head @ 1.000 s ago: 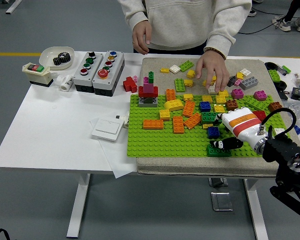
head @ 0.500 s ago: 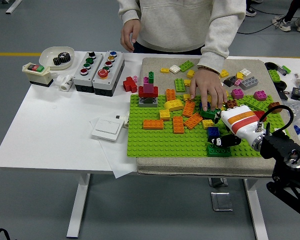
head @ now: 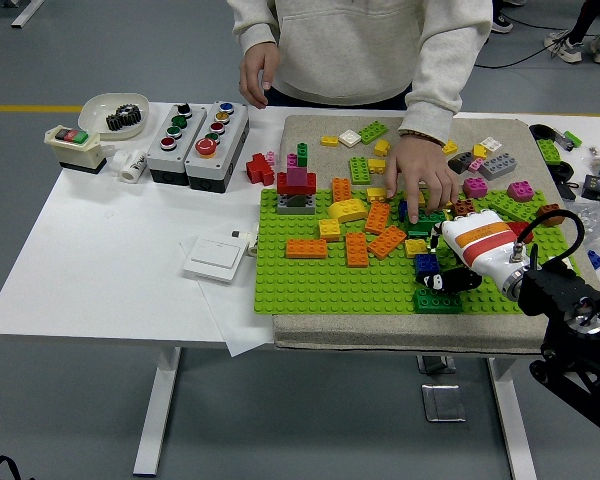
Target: Pick up the brick,pile it on top of brick,press brick,pick up the brick,pile it on top of brick,press brick
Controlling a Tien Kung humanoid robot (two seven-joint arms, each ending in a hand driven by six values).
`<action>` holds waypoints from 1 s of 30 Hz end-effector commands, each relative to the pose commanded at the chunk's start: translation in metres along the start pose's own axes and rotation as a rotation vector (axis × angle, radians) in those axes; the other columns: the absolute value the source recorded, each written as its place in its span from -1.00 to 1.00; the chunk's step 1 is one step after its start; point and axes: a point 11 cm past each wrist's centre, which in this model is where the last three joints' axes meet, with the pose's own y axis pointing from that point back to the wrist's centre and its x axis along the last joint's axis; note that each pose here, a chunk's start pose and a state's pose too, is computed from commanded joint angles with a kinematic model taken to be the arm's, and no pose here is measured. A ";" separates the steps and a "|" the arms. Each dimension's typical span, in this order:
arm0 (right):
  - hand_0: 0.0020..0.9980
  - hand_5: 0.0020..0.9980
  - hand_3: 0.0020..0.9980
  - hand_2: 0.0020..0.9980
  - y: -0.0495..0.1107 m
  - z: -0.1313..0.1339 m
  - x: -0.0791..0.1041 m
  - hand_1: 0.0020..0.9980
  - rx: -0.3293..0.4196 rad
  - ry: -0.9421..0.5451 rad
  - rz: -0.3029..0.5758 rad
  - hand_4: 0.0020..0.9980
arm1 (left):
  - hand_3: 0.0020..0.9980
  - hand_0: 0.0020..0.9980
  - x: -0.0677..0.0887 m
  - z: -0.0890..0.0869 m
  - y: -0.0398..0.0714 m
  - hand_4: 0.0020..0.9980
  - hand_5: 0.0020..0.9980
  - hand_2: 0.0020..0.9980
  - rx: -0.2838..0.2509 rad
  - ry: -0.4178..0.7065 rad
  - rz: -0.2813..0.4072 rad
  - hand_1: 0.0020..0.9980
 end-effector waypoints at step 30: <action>-0.58 0.19 0.01 -0.52 -0.003 -0.002 -0.005 -0.68 0.042 0.069 0.003 0.57 | 0.18 0.36 0.001 0.002 0.001 0.35 0.32 0.47 -0.003 0.000 0.001 0.42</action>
